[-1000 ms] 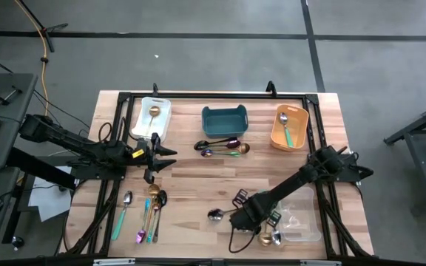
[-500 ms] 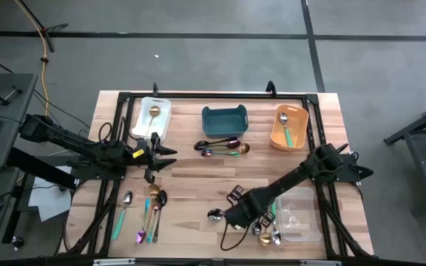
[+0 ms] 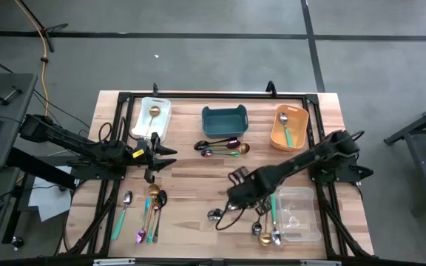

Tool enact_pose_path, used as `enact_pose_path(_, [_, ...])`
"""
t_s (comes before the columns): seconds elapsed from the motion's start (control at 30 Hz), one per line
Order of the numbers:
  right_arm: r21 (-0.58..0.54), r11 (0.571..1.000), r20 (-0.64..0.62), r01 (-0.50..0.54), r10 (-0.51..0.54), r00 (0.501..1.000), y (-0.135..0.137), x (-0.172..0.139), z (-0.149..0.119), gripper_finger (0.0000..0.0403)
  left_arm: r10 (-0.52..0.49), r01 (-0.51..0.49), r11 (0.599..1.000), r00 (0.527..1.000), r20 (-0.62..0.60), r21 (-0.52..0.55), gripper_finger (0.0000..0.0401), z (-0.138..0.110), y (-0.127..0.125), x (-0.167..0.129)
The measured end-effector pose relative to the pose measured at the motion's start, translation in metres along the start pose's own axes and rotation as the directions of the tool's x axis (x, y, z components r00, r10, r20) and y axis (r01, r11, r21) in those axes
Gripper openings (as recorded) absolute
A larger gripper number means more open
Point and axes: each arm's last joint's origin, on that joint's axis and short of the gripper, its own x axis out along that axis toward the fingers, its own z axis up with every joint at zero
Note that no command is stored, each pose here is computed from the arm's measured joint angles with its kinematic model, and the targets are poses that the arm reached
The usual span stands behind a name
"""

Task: Sort silverware by color (type)
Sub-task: Put the light green spoon into the orange bin

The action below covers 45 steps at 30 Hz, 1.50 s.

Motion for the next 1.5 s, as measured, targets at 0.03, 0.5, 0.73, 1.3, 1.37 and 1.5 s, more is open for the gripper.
enact_pose_path(0.03, [0.023, 1.000, 0.024, 0.020, -0.021, 1.000, -0.002, -0.005, -0.004, 0.0037, 0.000, 0.000, 1.000, 1.000, 0.000, 0.000, 0.0136, 0.000, 0.000, 0.000])
enact_pose_path(0.5, [0.354, 0.917, 0.220, 0.182, -0.271, 0.937, -0.003, -0.043, -0.055, 0.0037, -0.001, 0.001, 1.000, 1.000, 0.007, -0.002, 0.0136, 0.001, 0.000, 0.000])
enact_pose_path(0.73, [0.472, 0.857, 0.192, 0.208, -0.330, 0.924, -0.002, -0.035, -0.063, 0.0037, -0.001, 0.001, 1.000, 1.000, 0.008, -0.028, 0.0136, 0.001, 0.000, 0.000])
enact_pose_path(1.3, [0.491, 0.824, 0.150, 0.283, -0.400, 0.904, -0.028, -0.032, -0.069, 0.0037, -0.005, -0.005, 0.995, 0.995, 0.096, 0.104, 0.0136, 0.010, 0.000, 0.000])
enact_pose_path(1.37, [0.504, 0.815, 0.140, 0.286, -0.404, 0.904, -0.033, -0.032, -0.071, 0.0037, 0.005, -0.018, 0.991, 0.995, 0.098, 0.135, 0.0136, 0.010, 0.001, 0.000])
enact_pose_path(1.5, [0.540, 0.786, 0.085, 0.302, -0.408, 0.909, -0.047, -0.030, -0.079, 0.0037, 0.034, -0.052, 0.984, 0.994, 0.103, 0.170, 0.0136, 0.010, 0.006, 0.001])
